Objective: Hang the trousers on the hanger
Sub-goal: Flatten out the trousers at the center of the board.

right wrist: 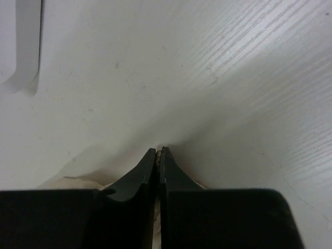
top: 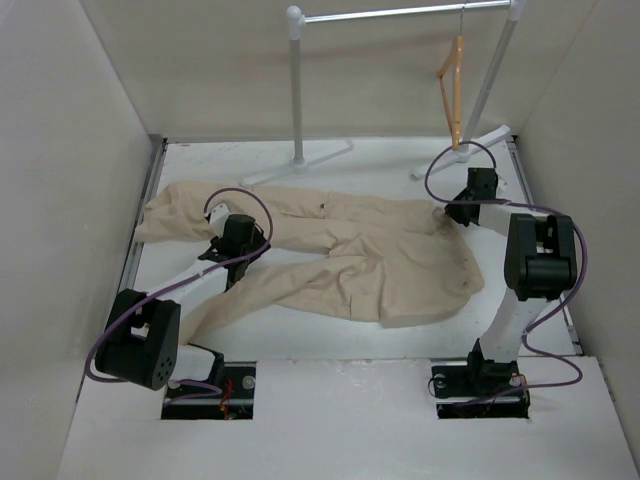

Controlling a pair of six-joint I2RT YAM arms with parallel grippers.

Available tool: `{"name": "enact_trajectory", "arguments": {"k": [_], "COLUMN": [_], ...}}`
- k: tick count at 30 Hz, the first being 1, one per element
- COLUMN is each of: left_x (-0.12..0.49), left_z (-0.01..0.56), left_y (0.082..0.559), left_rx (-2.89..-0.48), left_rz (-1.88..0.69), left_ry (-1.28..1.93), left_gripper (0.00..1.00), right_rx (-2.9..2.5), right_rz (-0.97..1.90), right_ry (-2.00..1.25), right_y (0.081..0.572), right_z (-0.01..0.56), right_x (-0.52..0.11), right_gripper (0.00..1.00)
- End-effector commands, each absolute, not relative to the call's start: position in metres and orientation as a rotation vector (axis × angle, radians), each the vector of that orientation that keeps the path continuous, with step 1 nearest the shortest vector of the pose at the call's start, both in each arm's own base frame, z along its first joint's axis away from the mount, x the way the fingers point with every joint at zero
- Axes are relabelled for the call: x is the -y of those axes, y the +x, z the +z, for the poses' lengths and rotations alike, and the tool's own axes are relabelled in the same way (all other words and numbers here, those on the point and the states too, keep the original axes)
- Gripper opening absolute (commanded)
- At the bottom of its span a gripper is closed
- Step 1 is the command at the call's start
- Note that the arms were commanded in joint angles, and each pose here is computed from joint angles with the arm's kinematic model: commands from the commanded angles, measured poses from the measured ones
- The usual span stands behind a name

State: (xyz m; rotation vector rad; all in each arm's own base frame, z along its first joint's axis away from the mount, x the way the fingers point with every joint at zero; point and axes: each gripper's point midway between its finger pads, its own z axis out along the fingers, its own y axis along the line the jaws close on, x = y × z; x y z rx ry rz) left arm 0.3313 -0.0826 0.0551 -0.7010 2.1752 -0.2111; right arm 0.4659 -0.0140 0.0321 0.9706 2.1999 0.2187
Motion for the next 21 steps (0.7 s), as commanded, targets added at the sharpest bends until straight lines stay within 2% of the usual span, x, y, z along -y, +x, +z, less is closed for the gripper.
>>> {"name": "enact_trajectory", "arguments": {"k": [1, 5, 14, 15, 19, 21], "left_x": [0.081, 0.075, 0.047, 0.041, 0.005, -0.017], "left_z": [0.065, 0.068, 0.082, 0.084, 0.09, 0.096], "left_y": [0.338, 0.339, 0.346, 0.347, 0.347, 0.345], "left_rx": [-2.125, -2.112, -2.067, -2.058, -1.995, -1.933], "left_rz": [-0.242, -0.238, -0.21, -0.201, -0.152, -0.141], "left_ry": [-0.717, -0.734, -0.815, -0.831, -0.944, -1.032], "left_gripper": [0.55, 0.55, 0.56, 0.56, 0.56, 0.56], "right_rx": [-2.171, -2.071, -1.834, -1.82, -1.779, -1.756], "right_rz": [0.193, 0.132, -0.009, -0.008, -0.036, -0.013], "right_ry": [1.002, 1.064, 1.217, 1.22, 1.218, 1.198], "right_y": [0.463, 0.462, 0.454, 0.456, 0.458, 0.452], "right_z": [0.04, 0.063, 0.116, 0.12, 0.133, 0.146], "right_x": [0.018, 0.045, 0.125, 0.127, 0.132, 0.126], "right_gripper": [0.03, 0.0, 0.02, 0.05, 0.47, 0.61]}}
